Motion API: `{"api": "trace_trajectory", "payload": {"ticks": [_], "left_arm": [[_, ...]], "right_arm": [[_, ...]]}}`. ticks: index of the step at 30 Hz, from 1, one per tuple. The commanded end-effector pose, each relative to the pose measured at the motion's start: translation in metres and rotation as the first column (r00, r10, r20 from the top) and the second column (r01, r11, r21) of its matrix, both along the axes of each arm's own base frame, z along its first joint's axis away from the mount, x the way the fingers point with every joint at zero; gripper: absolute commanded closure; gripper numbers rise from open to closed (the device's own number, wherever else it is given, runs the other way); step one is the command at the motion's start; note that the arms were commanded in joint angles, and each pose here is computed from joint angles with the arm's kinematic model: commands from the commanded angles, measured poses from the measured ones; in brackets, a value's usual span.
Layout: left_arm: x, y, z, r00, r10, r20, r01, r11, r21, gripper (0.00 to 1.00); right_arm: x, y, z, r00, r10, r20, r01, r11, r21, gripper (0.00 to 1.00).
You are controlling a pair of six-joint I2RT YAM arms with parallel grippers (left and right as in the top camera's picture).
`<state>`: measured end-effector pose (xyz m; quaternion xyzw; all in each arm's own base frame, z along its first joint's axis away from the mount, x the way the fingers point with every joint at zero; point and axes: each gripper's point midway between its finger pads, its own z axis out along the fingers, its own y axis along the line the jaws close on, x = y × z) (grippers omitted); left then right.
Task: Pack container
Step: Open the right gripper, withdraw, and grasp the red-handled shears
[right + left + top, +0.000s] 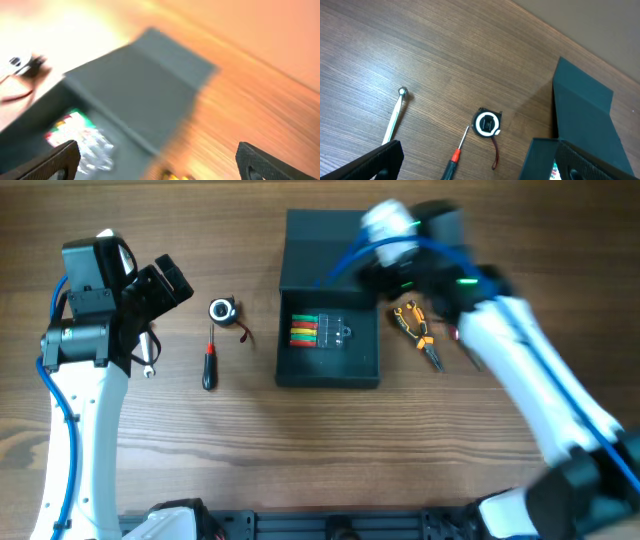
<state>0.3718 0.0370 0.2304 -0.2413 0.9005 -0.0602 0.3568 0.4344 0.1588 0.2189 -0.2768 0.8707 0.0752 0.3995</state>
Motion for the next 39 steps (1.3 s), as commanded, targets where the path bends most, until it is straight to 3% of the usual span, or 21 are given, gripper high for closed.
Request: {"api": "trace_trajectory", "payload": {"ticks": [1,4,9,13,16,21,26,33,39], "left_arm": [[0.003,0.004,0.007,1.000,0.004,0.016,-0.004,1.000,0.012,0.00],[0.003,0.004,0.007,1.000,0.004,0.016,-0.004,1.000,0.012,0.00],[0.003,0.004,0.007,1.000,0.004,0.016,-0.005,1.000,0.012,0.00],[0.003,0.004,0.007,1.000,0.004,0.016,-0.005,1.000,0.012,0.00],[0.003,0.004,0.007,1.000,0.004,0.016,-0.004,1.000,0.012,0.00],[0.003,0.004,0.007,1.000,0.004,0.016,-0.005,1.000,0.012,0.00],[0.003,0.004,0.007,1.000,0.004,0.016,-0.005,1.000,0.012,0.00],[0.003,0.004,0.007,1.000,0.004,0.016,-0.004,1.000,0.012,0.00],[0.003,0.004,0.007,1.000,0.004,0.016,-0.005,1.000,0.012,0.00]], "right_arm": [[0.007,-0.092,0.005,0.947,-0.311,-0.078,0.315,0.948,0.049,0.00],[-0.010,-0.162,-0.042,0.852,-0.457,-0.256,0.466,0.884,-0.029,0.01],[-0.020,-0.198,-0.109,0.779,-0.473,-0.411,0.459,0.877,-0.141,0.01],[-0.023,-0.197,-0.165,0.738,-0.439,-0.513,0.396,0.897,-0.198,0.15],[-0.025,-0.199,-0.188,0.708,-0.442,-0.551,0.389,0.895,-0.218,0.20],[-0.019,-0.202,-0.206,0.704,-0.451,-0.549,0.392,0.891,-0.230,0.29],[-0.009,-0.202,-0.209,0.721,-0.452,-0.525,0.398,0.891,-0.220,0.45],[-0.015,-0.198,-0.231,0.694,-0.445,-0.566,0.383,0.894,-0.234,0.44],[-0.017,-0.195,-0.235,0.686,-0.442,-0.578,0.376,0.895,-0.239,0.59]]}}
